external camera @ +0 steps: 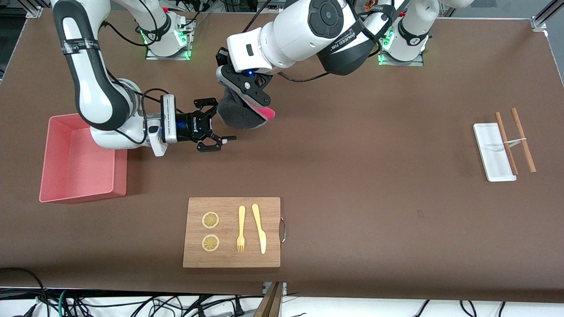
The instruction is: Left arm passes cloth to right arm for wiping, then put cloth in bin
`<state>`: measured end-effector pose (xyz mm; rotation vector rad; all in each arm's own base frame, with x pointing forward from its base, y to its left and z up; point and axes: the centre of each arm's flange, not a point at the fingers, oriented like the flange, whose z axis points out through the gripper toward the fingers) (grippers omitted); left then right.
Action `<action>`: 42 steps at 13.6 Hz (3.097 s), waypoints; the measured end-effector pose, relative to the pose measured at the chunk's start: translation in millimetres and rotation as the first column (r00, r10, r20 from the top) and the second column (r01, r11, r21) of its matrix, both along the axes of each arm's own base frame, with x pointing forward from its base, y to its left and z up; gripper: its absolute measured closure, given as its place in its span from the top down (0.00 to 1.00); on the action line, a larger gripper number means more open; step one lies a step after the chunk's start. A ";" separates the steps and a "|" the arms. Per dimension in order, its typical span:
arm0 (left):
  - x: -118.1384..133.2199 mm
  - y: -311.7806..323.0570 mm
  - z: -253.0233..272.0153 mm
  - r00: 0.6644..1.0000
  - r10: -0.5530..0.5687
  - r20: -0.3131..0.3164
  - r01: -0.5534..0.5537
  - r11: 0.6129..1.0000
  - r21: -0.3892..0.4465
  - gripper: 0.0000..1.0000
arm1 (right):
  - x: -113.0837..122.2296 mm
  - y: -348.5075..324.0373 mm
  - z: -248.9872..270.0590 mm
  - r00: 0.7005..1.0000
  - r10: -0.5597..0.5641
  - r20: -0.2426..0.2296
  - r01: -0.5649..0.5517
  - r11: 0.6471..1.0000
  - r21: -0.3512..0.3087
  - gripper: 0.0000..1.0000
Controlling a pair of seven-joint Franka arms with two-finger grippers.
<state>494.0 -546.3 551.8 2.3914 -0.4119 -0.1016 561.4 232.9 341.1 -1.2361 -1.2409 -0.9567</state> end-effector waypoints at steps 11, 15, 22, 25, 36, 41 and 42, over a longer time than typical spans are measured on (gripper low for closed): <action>4.0 3.8 1.3 1.000 0.008 0.004 -0.009 1.000 0.000 0.17 | 8.1 -15.9 1.7 0.999 -0.030 -0.015 0.029 1.000 -0.006 0.02; 8.3 11.8 11.5 1.000 0.020 0.015 -0.020 1.000 -0.007 0.61 | 16.5 -35.9 7.3 1.000 -0.026 -0.001 0.026 0.998 -0.049 0.02; 73.7 147.3 33.7 0.996 0.018 0.091 -0.040 0.969 0.246 1.00 | 11.1 -174.0 63.2 0.993 0.055 -0.109 -0.093 0.916 -0.391 0.02; 104.3 221.5 28.6 0.992 0.013 0.123 -0.062 0.914 0.402 1.00 | -13.8 -217.9 114.3 0.978 -0.017 -0.206 -0.110 0.801 -0.588 0.02; 174.3 450.9 -7.3 0.982 0.097 0.164 -0.183 0.723 0.667 1.00 | -22.2 -206.1 191.8 0.732 -0.668 -0.129 -0.065 0.120 -0.991 0.02; 160.0 471.3 10.8 0.991 0.053 0.122 -0.122 0.720 0.683 1.00 | -6.3 -183.5 158.9 0.518 -0.856 0.006 -0.070 -0.049 -0.996 0.02; 158.2 471.8 13.3 0.991 0.054 0.124 -0.124 0.722 0.681 1.00 | -2.0 -185.0 141.3 0.478 -0.878 0.027 -0.080 -0.074 -0.994 0.02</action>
